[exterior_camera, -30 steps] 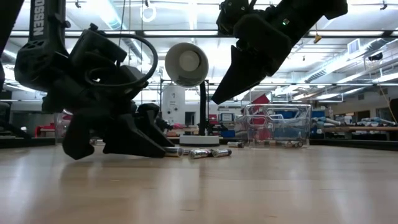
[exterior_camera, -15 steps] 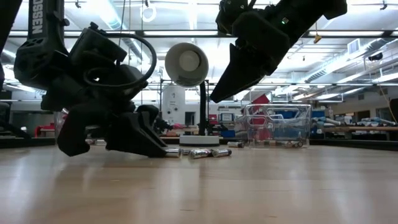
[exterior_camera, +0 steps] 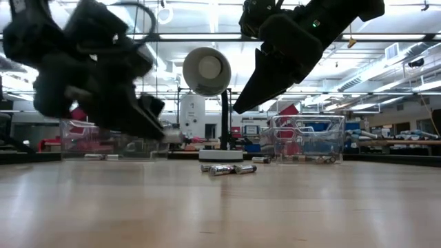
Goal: Sort batteries
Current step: Put the silver battery in the transparent bin
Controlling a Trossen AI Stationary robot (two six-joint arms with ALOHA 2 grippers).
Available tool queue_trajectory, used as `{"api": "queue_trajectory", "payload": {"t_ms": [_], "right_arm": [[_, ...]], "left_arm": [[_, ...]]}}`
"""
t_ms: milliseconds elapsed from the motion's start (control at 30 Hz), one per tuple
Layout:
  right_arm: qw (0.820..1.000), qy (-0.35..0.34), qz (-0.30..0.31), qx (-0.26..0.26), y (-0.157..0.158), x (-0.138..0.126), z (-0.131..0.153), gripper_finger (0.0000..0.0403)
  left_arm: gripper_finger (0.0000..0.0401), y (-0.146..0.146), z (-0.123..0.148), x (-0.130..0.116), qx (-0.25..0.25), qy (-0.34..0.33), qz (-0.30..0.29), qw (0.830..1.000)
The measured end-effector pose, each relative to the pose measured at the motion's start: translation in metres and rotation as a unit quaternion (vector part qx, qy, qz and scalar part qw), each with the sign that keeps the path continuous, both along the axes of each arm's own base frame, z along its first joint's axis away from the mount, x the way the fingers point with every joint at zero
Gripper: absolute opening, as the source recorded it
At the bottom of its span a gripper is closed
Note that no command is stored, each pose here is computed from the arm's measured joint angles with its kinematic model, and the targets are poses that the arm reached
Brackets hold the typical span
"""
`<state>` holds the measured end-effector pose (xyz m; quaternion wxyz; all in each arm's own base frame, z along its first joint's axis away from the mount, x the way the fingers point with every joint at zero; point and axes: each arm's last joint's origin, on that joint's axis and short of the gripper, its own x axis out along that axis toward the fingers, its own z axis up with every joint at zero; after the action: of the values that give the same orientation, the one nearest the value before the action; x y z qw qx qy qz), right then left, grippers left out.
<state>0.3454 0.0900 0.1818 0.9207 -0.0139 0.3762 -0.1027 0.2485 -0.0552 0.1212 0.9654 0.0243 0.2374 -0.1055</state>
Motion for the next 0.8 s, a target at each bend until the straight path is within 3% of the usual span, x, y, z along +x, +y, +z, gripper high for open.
{"api": "queue_trajectory", "payload": {"t_ms": [200, 367, 567, 800], "right_arm": [[1.000, 0.000, 0.000, 0.000, 0.000, 0.000, 0.000, 0.0128], [1.000, 0.000, -0.001, 0.000, -0.001, 0.000, 0.000, 0.0129], [1.000, -0.013, 0.000, 0.003, 0.000, 0.002, 0.002, 0.0128], [1.000, -0.030, 0.000, 0.008, 0.001, 0.004, 0.004, 0.0128]], "left_arm": [[0.0032, 0.002, 0.049, -0.023, 0.014, -0.040, 0.035, 0.998], [0.0032, 0.020, 0.079, -0.049, 0.040, -0.062, 0.163, 0.984], [0.0032, 0.056, 0.093, -0.086, 0.053, -0.054, 0.386, 0.919], [0.0032, 0.084, 0.101, -0.124, -0.002, 0.022, 0.504, 0.864]]}}
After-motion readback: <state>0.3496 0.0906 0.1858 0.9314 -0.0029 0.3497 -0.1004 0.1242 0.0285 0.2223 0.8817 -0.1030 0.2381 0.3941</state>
